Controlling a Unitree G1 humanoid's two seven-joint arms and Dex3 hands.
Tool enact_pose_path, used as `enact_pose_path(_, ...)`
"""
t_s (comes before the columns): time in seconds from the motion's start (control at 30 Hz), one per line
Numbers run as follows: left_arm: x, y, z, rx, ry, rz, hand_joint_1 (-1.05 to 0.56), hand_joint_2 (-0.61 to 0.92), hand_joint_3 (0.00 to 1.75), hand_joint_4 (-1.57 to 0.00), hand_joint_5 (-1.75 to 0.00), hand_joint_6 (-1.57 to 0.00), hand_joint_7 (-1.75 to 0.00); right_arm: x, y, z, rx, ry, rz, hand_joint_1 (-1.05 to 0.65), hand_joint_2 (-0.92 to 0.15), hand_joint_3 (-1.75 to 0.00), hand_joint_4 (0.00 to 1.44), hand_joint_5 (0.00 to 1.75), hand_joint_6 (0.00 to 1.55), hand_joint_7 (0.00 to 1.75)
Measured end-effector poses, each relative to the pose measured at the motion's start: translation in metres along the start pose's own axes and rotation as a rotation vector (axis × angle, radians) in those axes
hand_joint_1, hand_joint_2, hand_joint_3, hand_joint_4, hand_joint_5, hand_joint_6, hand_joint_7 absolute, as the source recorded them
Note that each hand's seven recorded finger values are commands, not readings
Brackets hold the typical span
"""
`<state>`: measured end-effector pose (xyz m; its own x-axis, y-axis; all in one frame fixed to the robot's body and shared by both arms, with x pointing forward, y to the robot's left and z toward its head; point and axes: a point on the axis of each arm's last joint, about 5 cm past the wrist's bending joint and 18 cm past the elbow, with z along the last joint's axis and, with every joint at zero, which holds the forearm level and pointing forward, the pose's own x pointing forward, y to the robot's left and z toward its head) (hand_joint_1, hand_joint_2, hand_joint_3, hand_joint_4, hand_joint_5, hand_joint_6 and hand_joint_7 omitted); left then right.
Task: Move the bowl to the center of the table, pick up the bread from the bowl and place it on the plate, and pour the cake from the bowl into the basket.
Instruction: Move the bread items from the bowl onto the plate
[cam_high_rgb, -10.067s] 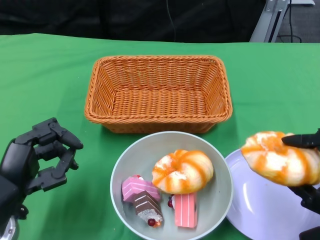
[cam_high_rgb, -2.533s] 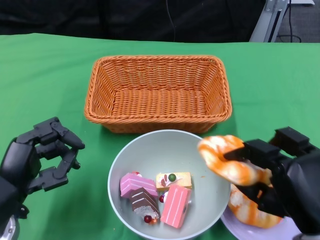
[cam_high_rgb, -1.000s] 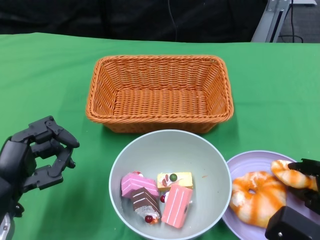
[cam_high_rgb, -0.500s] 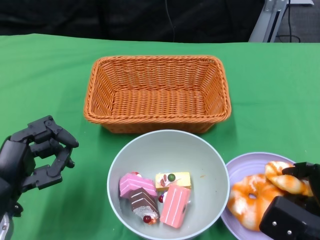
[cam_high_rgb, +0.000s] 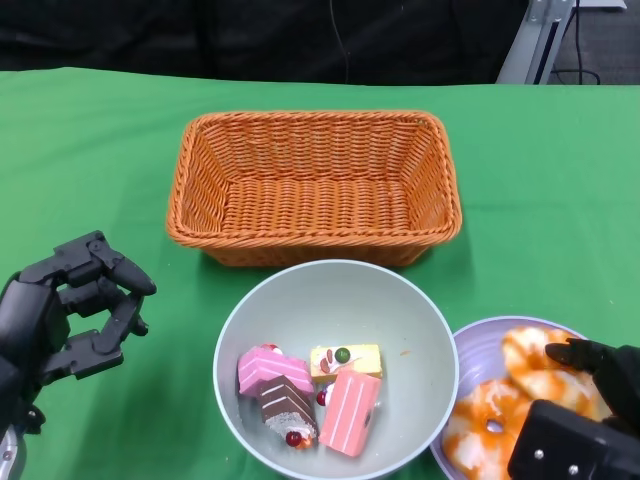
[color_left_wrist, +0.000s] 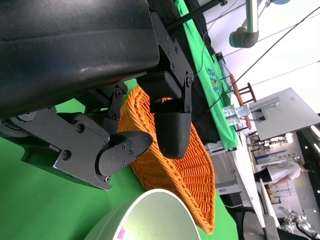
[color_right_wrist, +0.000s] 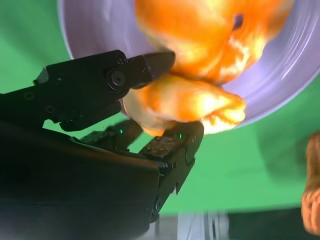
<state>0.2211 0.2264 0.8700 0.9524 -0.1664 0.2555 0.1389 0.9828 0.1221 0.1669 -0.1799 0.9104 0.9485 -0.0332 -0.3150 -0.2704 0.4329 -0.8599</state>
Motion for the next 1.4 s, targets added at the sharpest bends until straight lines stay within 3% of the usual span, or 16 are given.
enact_pose_path(0.13, 0.0, 0.0, 0.0, 0.0, 0.001, 0.0, -0.05, 0.68, 0.9, -0.75, -1.57, -0.72, -1.35, -0.004, -0.01, 0.003, 0.026, -0.015, 0.064, -0.77, -0.92, -0.15, 0.29, 0.0, 0.23, 0.0)
enact_pose_path(0.27, 0.0, 0.0, 0.0, 0.0, 0.002, 0.0, -0.06, 0.68, 0.9, -0.76, -1.56, -0.72, -1.34, -0.007, -0.014, 0.006, 0.051, -0.035, 0.076, -0.79, -0.92, -0.17, 0.28, 0.0, 0.23, 0.0)
enact_pose_path(0.7, 0.0, 0.0, 0.0, 0.001, 0.002, -0.002, -0.05, 0.67, 0.91, -0.75, -1.56, -0.71, -1.35, -0.007, -0.014, 0.005, 0.04, -0.021, 0.058, -0.79, -0.92, -0.19, 0.26, 0.0, 0.23, 0.0)
enact_pose_path(1.07, 0.0, 0.0, 0.0, -0.002, 0.008, -0.005, -0.06, 0.68, 0.9, -0.76, -1.57, -0.71, -1.36, 0.0, -0.004, 0.006, -0.042, 0.024, 0.055, -0.82, -0.92, -0.22, 0.22, 0.0, 0.21, 0.0)
enact_pose_path(1.4, 0.0, 0.0, 0.0, -0.001, 0.006, -0.006, -0.05, 0.68, 0.91, -0.75, -1.57, -0.71, -1.35, 0.0, -0.016, 0.011, -0.024, 0.057, 0.172, -0.85, -0.92, -0.17, 0.09, 0.0, 0.23, 0.01)
